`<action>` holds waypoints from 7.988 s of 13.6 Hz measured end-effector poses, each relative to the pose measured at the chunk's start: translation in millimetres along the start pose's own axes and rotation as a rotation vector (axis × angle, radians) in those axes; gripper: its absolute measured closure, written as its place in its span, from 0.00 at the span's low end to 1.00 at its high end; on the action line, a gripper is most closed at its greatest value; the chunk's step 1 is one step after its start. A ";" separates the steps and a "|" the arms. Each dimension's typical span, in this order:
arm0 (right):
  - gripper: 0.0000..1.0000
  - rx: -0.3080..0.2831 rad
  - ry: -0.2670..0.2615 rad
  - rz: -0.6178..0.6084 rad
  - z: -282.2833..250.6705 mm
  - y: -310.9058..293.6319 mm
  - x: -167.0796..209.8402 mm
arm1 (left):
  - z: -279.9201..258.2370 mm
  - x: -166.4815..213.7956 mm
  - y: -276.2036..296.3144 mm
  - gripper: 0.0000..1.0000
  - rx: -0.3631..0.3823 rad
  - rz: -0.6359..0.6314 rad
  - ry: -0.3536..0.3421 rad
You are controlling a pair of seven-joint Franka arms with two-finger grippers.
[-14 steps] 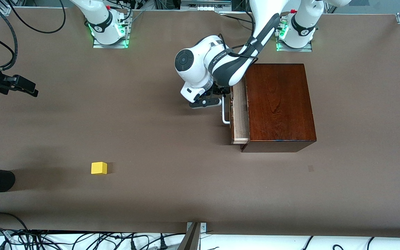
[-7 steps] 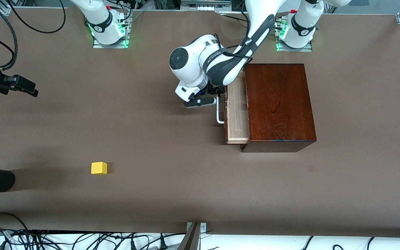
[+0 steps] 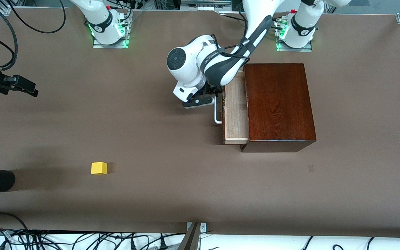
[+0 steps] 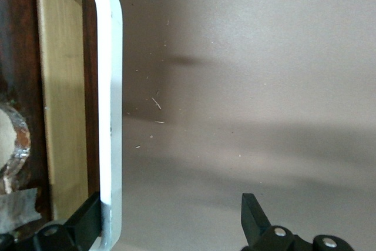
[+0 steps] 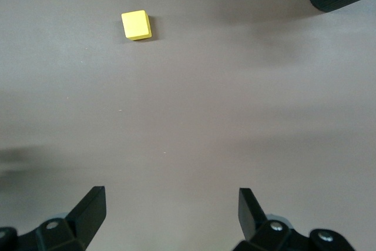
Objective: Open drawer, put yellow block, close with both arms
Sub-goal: 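Pull the drawer out of the wooden box with the left gripper, then release the handle and retract the left gripper while the right gripper reaches the cube, then grasp the yellow cube with the right gripper and lift it, then lower the yellow cube into the open drawer and open the right gripper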
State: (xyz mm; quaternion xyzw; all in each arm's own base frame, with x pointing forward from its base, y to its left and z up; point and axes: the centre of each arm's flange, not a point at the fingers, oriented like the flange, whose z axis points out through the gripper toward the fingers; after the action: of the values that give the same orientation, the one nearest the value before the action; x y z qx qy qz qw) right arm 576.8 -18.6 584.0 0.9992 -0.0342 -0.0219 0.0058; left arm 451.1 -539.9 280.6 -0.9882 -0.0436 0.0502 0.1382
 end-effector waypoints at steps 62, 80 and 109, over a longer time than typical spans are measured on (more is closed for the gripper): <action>0.10 0.005 0.136 -0.022 380.2 -104.8 190.3 | -146.8 100.8 -563.5 0.00 -0.255 -0.006 0.017; 0.44 0.010 -0.074 0.183 58.4 -207.1 59.3 | -173.4 125.8 -582.4 0.00 -0.272 -0.044 0.103; 0.38 0.152 -0.104 1.479 269.5 -620.0 -149.7 | -162.8 140.1 -578.0 0.00 -0.271 -0.042 0.088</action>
State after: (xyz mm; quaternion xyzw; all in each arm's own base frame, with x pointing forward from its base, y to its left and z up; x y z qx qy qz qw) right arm 457.8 607.5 313.2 0.7107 -0.6993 -0.0571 -0.0516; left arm 566.4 -15.9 584.6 -0.9979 -0.0645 -0.0023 0.0063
